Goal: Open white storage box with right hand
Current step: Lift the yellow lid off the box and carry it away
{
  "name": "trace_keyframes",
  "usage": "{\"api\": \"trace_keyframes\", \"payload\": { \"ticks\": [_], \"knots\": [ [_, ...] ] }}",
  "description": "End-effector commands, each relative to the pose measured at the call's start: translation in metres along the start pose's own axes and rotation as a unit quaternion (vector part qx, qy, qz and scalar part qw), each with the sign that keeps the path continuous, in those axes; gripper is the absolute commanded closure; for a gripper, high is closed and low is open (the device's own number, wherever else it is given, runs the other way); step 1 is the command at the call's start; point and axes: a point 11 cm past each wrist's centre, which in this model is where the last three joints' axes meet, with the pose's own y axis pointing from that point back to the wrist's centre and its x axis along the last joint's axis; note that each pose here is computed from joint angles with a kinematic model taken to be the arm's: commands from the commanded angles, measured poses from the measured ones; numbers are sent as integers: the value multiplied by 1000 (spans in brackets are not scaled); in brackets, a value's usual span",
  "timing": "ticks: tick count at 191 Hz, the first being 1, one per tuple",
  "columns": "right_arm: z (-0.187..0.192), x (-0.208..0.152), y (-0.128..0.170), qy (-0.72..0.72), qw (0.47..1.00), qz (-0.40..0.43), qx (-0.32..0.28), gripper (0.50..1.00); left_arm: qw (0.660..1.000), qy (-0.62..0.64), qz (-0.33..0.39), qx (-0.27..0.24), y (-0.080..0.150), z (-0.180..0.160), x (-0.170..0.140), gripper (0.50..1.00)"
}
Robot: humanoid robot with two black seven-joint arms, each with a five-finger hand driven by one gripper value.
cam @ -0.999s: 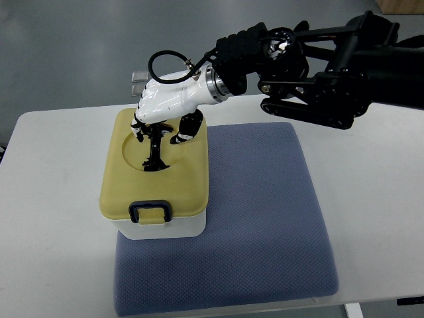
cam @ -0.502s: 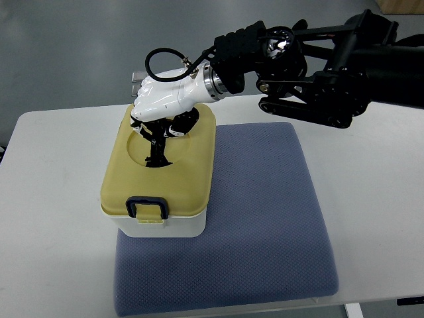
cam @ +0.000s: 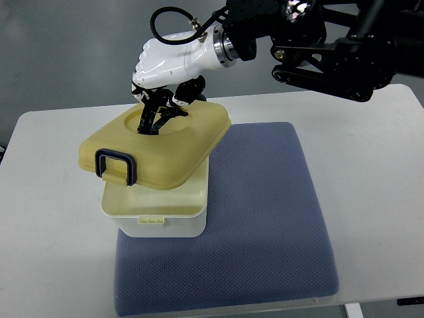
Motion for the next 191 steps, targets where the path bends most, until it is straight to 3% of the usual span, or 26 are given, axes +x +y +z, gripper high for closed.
{"api": "trace_keyframes", "payload": {
  "ticks": [1,112,149,191],
  "knots": [
    [18,-2,21,-5,1000,2,-28,1000,1000,0,0,0,0,0,0,500],
    [91,-62,146,-67,983,-14,-171,1000,1000,0,0,1,0,-1,0,500],
    [99,-107,184,-106,971,-31,-210,1000,1000,0,0,1,0,-1,0,500],
    [96,-152,206,-122,964,-23,-233,1000,1000,0,0,1,0,-1,0,500]
  ]
}}
